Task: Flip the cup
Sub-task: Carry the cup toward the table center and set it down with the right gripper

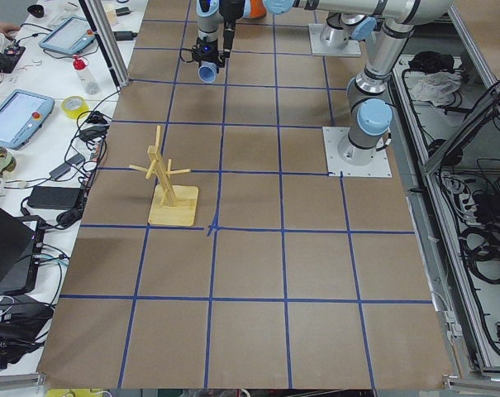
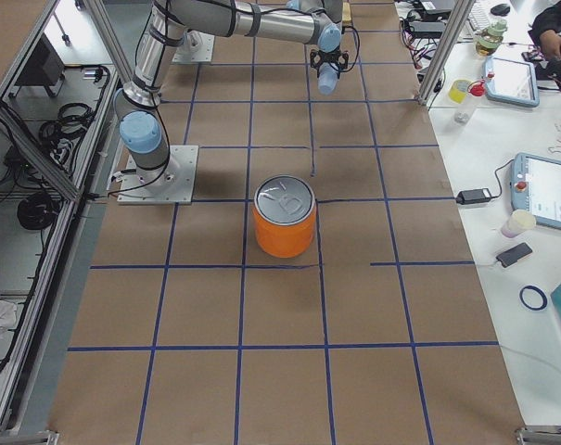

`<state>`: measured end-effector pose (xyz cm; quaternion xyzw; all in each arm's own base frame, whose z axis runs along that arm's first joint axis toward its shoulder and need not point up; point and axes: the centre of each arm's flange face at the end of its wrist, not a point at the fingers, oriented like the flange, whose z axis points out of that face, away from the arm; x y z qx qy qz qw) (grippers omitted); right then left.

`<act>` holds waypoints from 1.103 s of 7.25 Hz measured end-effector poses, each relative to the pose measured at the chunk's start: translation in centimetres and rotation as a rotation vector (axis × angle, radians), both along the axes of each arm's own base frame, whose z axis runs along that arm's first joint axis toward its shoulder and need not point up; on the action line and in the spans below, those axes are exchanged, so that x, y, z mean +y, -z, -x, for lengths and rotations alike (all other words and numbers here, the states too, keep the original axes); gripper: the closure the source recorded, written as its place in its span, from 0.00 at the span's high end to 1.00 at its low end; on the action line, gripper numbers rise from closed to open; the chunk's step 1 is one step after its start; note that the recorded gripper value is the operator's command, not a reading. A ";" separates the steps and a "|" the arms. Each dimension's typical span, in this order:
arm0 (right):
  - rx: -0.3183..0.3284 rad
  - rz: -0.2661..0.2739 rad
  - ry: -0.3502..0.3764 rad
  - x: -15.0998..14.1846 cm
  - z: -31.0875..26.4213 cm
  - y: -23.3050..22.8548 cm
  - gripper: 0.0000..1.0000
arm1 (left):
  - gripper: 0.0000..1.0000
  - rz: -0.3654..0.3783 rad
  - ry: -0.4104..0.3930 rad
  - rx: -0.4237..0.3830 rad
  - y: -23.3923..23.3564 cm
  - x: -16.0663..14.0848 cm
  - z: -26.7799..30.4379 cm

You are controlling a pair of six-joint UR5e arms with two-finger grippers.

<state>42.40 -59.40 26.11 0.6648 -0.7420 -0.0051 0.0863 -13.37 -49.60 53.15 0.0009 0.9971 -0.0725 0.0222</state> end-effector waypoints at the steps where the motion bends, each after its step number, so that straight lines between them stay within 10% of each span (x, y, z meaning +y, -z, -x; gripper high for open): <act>1: 0.022 0.000 -0.098 0.8 -1.0 0.8 0.43 | 1.00 0.001 0.002 0.002 -0.1 0.1 0.0; 4: -0.033 -0.043 -0.238 2.2 -2.2 2.8 0.46 | 1.00 0.003 0.000 0.006 -0.2 0.1 -0.1; 5: -0.057 -0.056 -0.237 2.6 -2.2 3.5 0.55 | 1.00 0.002 -0.001 0.007 -0.2 0.1 -0.1; 6: -0.063 -0.067 -0.235 3.0 -2.0 4.2 0.92 | 1.00 0.001 -0.001 0.008 -0.1 0.1 -0.1; 8: -0.065 -0.072 -0.233 3.3 -1.6 5.4 1.00 | 1.00 0.000 -0.002 0.008 -0.1 0.1 -0.1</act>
